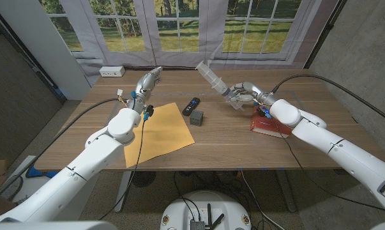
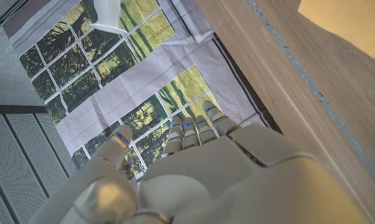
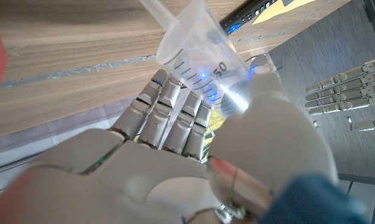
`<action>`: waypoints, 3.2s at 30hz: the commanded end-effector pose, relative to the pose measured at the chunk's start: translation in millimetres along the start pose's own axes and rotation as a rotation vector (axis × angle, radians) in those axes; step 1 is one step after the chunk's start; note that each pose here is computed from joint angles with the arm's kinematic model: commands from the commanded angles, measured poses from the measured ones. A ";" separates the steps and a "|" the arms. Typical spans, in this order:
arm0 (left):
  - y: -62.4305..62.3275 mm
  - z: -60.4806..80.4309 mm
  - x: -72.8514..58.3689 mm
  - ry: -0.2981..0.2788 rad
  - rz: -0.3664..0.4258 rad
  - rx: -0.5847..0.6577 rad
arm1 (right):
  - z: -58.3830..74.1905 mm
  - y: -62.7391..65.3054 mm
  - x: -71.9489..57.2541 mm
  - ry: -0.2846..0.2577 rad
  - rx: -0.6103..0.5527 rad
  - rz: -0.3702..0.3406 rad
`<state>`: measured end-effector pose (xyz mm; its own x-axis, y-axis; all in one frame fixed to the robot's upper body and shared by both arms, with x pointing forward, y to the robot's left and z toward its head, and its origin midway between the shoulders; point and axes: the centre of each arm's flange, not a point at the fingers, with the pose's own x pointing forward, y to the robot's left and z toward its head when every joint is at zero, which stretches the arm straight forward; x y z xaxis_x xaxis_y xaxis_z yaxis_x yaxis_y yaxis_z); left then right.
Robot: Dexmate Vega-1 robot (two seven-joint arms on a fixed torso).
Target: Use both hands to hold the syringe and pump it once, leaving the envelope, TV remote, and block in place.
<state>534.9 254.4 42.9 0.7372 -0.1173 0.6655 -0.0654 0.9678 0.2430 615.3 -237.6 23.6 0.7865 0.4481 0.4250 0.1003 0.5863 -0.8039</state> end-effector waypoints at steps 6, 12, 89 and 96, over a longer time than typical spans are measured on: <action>3.1 32.7 26.8 -0.045 -0.077 0.086 | -3.9 17.2 3.5 -0.007 0.115 0.029; 2.2 41.9 37.3 -0.061 -0.112 0.108 | -3.8 20.8 3.6 0.000 0.132 0.042; -26.2 86.0 86.2 -0.118 -0.558 0.397 | 5.8 33.0 20.4 -0.062 0.198 -0.012; -29.9 84.6 88.7 -0.115 -0.578 0.402 | 5.5 31.8 20.3 -0.061 0.200 -0.014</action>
<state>540.7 201.8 153.6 0.6570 -0.6090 0.4443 0.0397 0.6165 0.7863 630.7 -205.6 8.1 0.7463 0.4755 0.4657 -0.0167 0.7129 -0.7011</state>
